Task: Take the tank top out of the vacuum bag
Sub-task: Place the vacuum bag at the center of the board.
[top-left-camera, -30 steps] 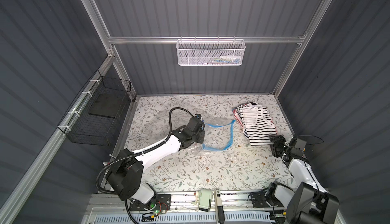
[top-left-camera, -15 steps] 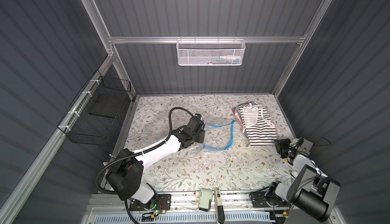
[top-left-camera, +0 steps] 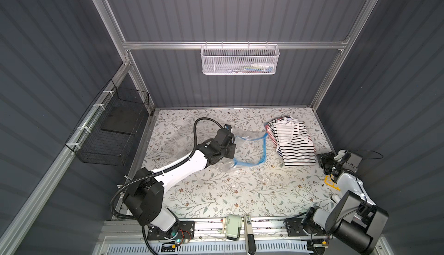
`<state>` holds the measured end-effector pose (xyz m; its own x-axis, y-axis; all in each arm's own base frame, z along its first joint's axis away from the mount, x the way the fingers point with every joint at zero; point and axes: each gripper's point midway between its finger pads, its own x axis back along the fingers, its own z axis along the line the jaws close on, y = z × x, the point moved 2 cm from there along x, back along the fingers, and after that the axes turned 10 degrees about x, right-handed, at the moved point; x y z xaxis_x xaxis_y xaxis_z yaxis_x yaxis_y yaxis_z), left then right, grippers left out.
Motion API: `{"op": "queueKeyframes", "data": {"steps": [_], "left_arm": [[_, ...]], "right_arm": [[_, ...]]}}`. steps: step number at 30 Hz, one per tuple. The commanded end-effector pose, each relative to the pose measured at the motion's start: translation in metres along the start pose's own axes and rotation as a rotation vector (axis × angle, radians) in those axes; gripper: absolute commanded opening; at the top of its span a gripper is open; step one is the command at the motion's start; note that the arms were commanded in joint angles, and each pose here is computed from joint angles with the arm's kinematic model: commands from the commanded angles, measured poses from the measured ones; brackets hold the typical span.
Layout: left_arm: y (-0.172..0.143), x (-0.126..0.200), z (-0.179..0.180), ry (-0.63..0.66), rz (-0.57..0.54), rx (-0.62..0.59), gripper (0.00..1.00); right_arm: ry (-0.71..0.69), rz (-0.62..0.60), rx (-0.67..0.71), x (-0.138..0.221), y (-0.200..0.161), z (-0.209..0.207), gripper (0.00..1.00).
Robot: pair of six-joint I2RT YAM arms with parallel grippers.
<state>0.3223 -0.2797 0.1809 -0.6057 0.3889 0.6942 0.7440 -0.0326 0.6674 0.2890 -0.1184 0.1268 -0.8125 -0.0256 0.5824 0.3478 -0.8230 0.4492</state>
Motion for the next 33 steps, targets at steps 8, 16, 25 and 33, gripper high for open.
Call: {"op": "queueKeyframes", "data": {"steps": [8, 16, 25, 33], "left_arm": [[0.038, -0.015, 0.004, 0.130, -0.069, -0.044, 0.00], [0.067, -0.046, 0.007, 0.185, -0.135, -0.021, 0.00], [0.090, -0.090, -0.036, -0.015, -0.074, -0.032, 0.36], [0.128, 0.032, -0.059, -0.190, -0.235, -0.111, 1.00]], "right_arm": [[-0.119, -0.175, 0.238, 0.037, 0.046, 0.018, 0.00], [0.047, -0.132, 0.279, 0.049, 0.029, 0.051, 0.48], [0.148, -0.041, 0.309, 0.085, -0.025, 0.073, 0.99], [0.248, -0.001, 0.362, 0.110, -0.040, 0.108, 0.99]]}}
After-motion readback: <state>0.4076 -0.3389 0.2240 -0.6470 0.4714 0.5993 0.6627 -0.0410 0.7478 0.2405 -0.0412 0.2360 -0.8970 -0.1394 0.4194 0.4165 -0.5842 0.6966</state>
